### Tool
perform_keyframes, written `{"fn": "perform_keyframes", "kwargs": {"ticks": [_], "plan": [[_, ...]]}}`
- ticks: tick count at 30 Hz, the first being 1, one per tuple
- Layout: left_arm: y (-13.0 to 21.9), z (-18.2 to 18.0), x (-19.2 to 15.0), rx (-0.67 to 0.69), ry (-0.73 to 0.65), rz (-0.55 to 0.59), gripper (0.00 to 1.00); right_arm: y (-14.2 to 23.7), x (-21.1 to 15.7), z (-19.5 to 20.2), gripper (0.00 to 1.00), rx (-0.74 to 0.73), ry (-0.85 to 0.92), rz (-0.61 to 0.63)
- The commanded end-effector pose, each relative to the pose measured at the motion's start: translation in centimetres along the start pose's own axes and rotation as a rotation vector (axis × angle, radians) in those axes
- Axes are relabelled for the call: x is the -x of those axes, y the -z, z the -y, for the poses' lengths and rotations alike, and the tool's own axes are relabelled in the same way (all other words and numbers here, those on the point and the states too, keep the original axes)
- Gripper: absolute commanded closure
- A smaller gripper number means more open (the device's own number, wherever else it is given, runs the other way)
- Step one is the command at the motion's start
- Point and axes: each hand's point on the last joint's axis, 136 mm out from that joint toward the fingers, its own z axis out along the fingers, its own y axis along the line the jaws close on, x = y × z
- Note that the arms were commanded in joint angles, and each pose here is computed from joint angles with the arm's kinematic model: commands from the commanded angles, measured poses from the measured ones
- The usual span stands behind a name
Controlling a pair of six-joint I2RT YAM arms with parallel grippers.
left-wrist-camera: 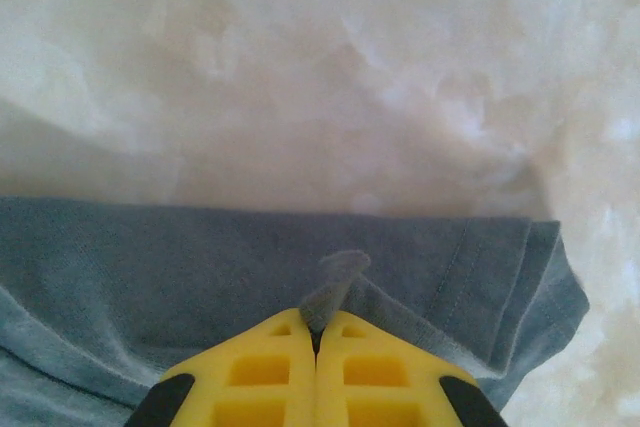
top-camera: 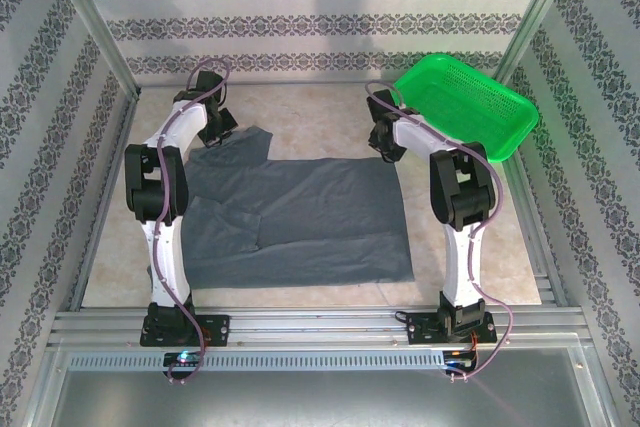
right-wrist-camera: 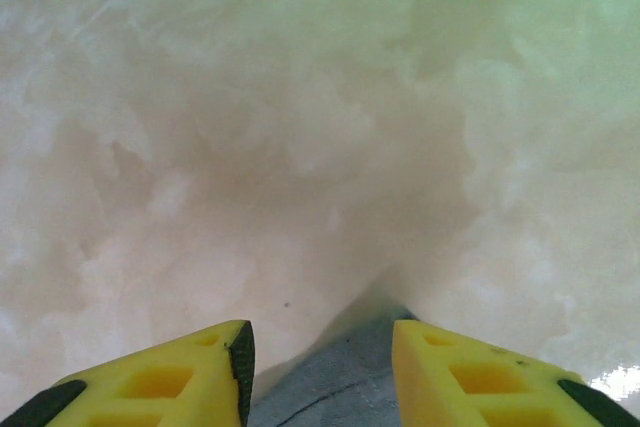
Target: Fold and stack the t-shirts
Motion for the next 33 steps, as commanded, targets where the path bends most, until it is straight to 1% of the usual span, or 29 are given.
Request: {"fn": "perform_keyframes", "kwargs": {"ticks": [1,5,12,14,21,24,25,28,33], "plan": [[2.2,1.4,0.8,-0.066,0.004,0.037,1.0,-0.7,-1.9,1.9,0.59,-0.102,0.045,-0.088],[3.0,1.7,1.2,-0.076,-0.003,0.046,1.0,-0.9,-2.4,3.2,0.59,-0.165,0.041,-0.105],[4.0,2.2,1.6,-0.1,0.001,0.055,1.0,-1.2,-2.1,2.6,0.59,-0.165,0.046,-0.119],[4.3,2.3,1.6,-0.105,-0.001,0.06,1.0,-1.4,-2.3,2.5,0.61,-0.159,0.041,-0.143],[5.3,2.2,1.7,-0.116,-0.001,0.067,1.0,-1.5,-2.3,2.4,0.62,-0.186,0.052,-0.167],[5.7,2.1,1.7,-0.122,0.005,0.07,1.0,-1.9,-2.9,2.2,0.63,-0.198,0.055,-0.208],[5.8,2.1,1.7,-0.125,0.006,0.071,1.0,-2.1,-3.2,2.3,0.65,-0.204,0.049,-0.229],[6.2,2.1,1.7,-0.133,0.01,0.071,1.0,-2.5,-3.9,2.6,0.83,-0.209,0.02,-0.254],[6.7,1.6,1.5,-0.143,0.014,0.067,1.0,-1.0,-2.4,2.5,0.99,-0.142,-0.029,-0.163]]}}
